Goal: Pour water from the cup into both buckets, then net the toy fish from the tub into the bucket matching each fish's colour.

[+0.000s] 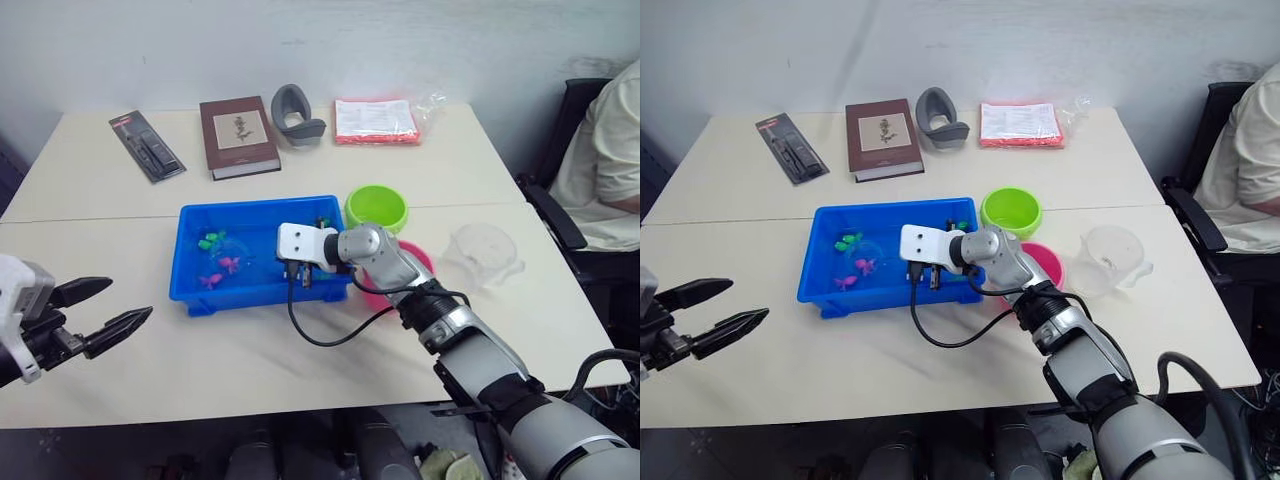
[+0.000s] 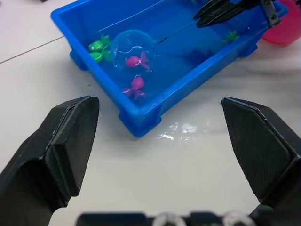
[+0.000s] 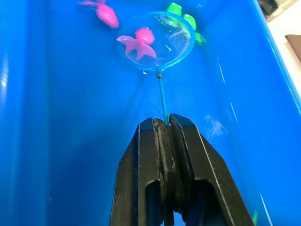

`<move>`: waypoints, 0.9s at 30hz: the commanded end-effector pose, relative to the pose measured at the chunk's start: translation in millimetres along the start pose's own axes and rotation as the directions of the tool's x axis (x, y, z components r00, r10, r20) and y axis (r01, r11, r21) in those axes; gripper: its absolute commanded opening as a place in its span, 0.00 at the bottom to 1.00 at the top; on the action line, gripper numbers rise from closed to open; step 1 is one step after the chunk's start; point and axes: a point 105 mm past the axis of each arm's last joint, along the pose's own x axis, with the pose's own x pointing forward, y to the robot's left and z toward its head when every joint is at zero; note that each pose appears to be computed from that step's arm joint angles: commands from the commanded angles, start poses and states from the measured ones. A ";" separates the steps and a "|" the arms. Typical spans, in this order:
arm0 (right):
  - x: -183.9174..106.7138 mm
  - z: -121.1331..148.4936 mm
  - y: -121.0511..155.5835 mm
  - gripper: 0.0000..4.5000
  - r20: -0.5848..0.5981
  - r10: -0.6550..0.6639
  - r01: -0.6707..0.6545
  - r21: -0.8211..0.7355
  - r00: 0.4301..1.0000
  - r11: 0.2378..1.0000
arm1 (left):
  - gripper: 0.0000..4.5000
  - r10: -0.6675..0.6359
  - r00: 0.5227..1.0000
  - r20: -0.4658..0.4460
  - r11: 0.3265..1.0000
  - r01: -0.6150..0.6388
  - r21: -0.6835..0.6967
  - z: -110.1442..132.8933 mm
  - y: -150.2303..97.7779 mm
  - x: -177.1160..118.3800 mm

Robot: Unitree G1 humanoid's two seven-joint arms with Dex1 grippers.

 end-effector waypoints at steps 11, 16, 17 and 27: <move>-40.6 20.9 -9.1 0.00 0.152 0.037 -0.083 0.304 0.988 0.949 | 0.99 -0.086 0.993 0.076 0.996 0.085 0.018 16.7 -0.1 13.8; -71.9 21.4 -8.0 0.00 0.173 0.022 -0.089 0.387 0.985 0.918 | 0.99 -0.188 0.975 0.119 0.982 0.186 0.029 28.3 -10.7 30.2; -88.6 18.8 -7.6 0.00 0.175 -0.001 -0.073 0.416 0.985 0.907 | 0.99 -0.250 0.959 0.138 0.968 0.247 0.037 34.4 -17.6 39.5; -205.8 -8.9 13.2 0.00 0.028 -0.267 0.208 0.554 0.963 0.806 | 0.99 -0.597 0.788 0.150 0.801 0.578 0.154 64.2 -57.4 102.2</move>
